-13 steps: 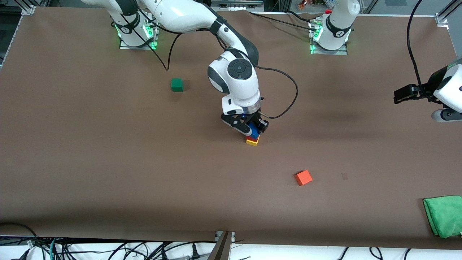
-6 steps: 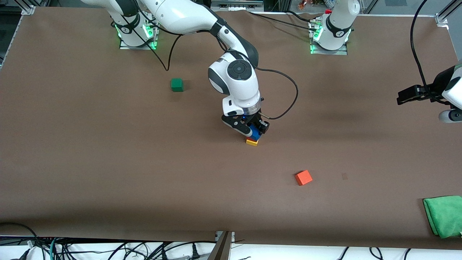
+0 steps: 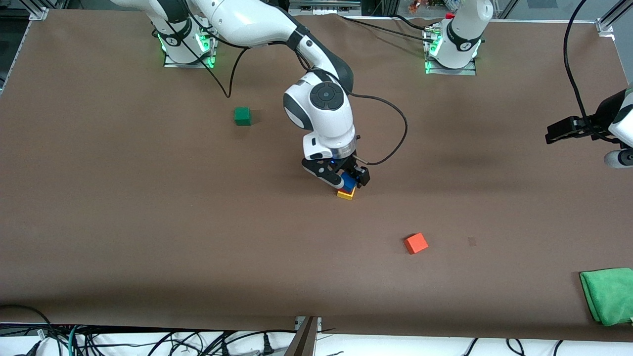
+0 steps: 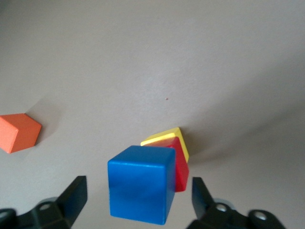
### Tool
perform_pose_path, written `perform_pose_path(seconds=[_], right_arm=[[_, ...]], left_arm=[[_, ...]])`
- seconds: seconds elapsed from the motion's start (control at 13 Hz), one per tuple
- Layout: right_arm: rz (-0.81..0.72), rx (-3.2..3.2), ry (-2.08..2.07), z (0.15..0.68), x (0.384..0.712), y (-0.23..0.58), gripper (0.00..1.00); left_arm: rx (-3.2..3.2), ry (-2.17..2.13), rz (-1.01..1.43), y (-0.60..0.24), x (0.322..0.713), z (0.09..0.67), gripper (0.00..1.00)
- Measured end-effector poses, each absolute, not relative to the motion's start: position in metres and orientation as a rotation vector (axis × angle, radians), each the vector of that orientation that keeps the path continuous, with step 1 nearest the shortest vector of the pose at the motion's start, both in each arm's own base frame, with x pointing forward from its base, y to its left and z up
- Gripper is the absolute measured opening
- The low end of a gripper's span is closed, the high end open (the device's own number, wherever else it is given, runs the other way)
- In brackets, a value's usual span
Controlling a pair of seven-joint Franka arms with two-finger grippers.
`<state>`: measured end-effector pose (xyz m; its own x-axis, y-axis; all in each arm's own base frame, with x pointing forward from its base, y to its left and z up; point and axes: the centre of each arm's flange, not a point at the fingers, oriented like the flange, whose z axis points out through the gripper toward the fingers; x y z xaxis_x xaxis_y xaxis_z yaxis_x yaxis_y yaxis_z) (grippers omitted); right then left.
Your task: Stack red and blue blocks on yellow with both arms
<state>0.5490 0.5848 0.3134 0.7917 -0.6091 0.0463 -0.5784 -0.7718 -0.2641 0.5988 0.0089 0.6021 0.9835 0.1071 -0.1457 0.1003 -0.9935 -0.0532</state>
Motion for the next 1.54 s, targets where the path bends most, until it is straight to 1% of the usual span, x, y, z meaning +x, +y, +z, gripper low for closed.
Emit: perform_pose_path(seconds=[0.08, 0.15, 0.31, 0.46, 0.54, 0.77, 0.85, 0.92, 1.08, 1.23, 1.38, 1.54], right_arm=[[-0.185, -2.751, 0.942, 0.327, 0.555, 0.579, 0.99], [-0.183, -2.745, 0.968, 0.35, 0.565, 0.567, 1.0], [-0.187, -2.755, 0.96, 0.415, 0.586, 0.529, 1.0], [-0.16, -2.842, 0.862, 0.479, 0.607, 0.464, 1.0], [-0.118, -2.879, 0.803, 0.5, 0.619, 0.426, 1.0], [-0.023, -2.938, 0.59, 0.528, 0.65, 0.302, 1.0], [-0.004, -2.958, 0.506, 0.533, 0.65, 0.262, 1.0], [0.023, -2.977, 0.407, 0.54, 0.643, 0.22, 1.0], [0.092, -3.0, 0.261, 0.556, 0.615, 0.145, 1.0], [0.104, -3.006, 0.161, 0.571, 0.588, 0.084, 1.0], [0.093, -3.048, 0.114, 0.578, 0.568, 0.056, 1.0], [0.078, -3.087, 0.046, 0.582, 0.561, 0.052, 1.0]], left_arm=[[-3.083, -0.162, 0.23, 0.009, 0.599, 0.602, 1.0], [-3.083, -0.162, 0.23, 0.009, 0.599, 0.602, 1.0], [-3.083, -0.163, 0.233, 0.009, 0.599, 0.601, 1.0], [-3.083, -0.163, 0.238, 0.01, 0.6, 0.599, 1.0], [-3.083, -0.164, 0.237, 0.01, 0.601, 0.598, 1.0], [-3.085, -0.168, 0.218, 0.011, 0.603, 0.6, 1.0], [-3.086, -0.167, 0.213, 0.011, 0.603, 0.601, 1.0], [-3.086, -0.167, 0.211, 0.011, 0.604, 0.601, 1.0], [-3.087, -0.168, 0.211, 0.012, 0.606, 0.6, 1.0], [-3.087, -0.168, 0.21, 0.012, 0.606, 0.601, 1.0], [-3.087, -0.168, 0.208, 0.012, 0.606, 0.601, 1.0], [-3.087, -0.167, 0.208, 0.011, 0.606, 0.601, 1.0]])
